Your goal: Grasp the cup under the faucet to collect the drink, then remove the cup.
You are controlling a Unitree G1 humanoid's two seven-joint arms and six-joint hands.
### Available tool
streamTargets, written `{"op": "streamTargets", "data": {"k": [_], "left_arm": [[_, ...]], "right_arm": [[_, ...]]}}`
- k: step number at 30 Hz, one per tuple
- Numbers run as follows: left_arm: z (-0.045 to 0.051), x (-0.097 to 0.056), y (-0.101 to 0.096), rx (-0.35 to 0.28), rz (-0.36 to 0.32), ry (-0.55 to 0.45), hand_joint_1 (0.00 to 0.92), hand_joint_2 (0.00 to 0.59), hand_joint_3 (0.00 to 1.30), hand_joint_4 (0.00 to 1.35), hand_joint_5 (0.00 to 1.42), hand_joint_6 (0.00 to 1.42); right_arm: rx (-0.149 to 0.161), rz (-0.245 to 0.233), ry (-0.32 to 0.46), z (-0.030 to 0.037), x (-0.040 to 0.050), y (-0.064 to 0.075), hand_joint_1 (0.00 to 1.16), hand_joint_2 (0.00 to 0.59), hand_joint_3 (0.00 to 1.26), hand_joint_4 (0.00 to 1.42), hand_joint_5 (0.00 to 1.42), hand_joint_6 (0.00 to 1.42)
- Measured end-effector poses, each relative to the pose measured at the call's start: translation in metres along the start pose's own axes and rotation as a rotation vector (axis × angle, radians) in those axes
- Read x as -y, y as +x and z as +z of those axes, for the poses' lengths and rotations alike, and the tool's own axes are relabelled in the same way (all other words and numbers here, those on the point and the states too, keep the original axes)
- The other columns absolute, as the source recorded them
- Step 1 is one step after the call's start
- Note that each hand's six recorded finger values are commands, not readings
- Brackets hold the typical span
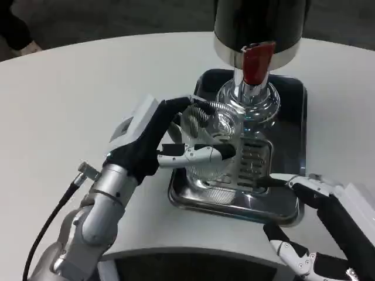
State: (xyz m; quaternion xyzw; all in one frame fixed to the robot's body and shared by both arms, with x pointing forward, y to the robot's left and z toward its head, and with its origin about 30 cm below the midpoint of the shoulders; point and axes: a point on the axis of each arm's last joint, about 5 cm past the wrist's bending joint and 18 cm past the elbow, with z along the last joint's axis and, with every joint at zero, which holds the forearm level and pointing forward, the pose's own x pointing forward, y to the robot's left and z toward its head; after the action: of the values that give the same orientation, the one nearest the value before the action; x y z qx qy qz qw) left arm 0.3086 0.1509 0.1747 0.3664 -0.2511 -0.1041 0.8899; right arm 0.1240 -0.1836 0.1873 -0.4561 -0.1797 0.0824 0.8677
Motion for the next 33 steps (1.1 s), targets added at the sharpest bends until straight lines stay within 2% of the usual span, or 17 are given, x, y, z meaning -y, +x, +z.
{"op": "streamTargets", "data": {"k": [17,33], "left_arm": [[0.0119,0.019,0.015,0.039,-0.029,0.015,0.574,0.086,0.79,0.95,1.07,0.78],[0.0186,0.019,0.029,0.049,-0.048,0.035,0.567,0.09,0.79,0.93,1.07,0.76]], "right_arm": [[-0.006,-0.005,-0.002,-0.001,0.0012,0.0,0.62,0.455,0.3,0.24,0.23,0.1],[-0.008,-0.005,0.013,-0.002,0.0007,-0.001,0.62,0.455,0.3,0.24,0.23,0.1]]}}
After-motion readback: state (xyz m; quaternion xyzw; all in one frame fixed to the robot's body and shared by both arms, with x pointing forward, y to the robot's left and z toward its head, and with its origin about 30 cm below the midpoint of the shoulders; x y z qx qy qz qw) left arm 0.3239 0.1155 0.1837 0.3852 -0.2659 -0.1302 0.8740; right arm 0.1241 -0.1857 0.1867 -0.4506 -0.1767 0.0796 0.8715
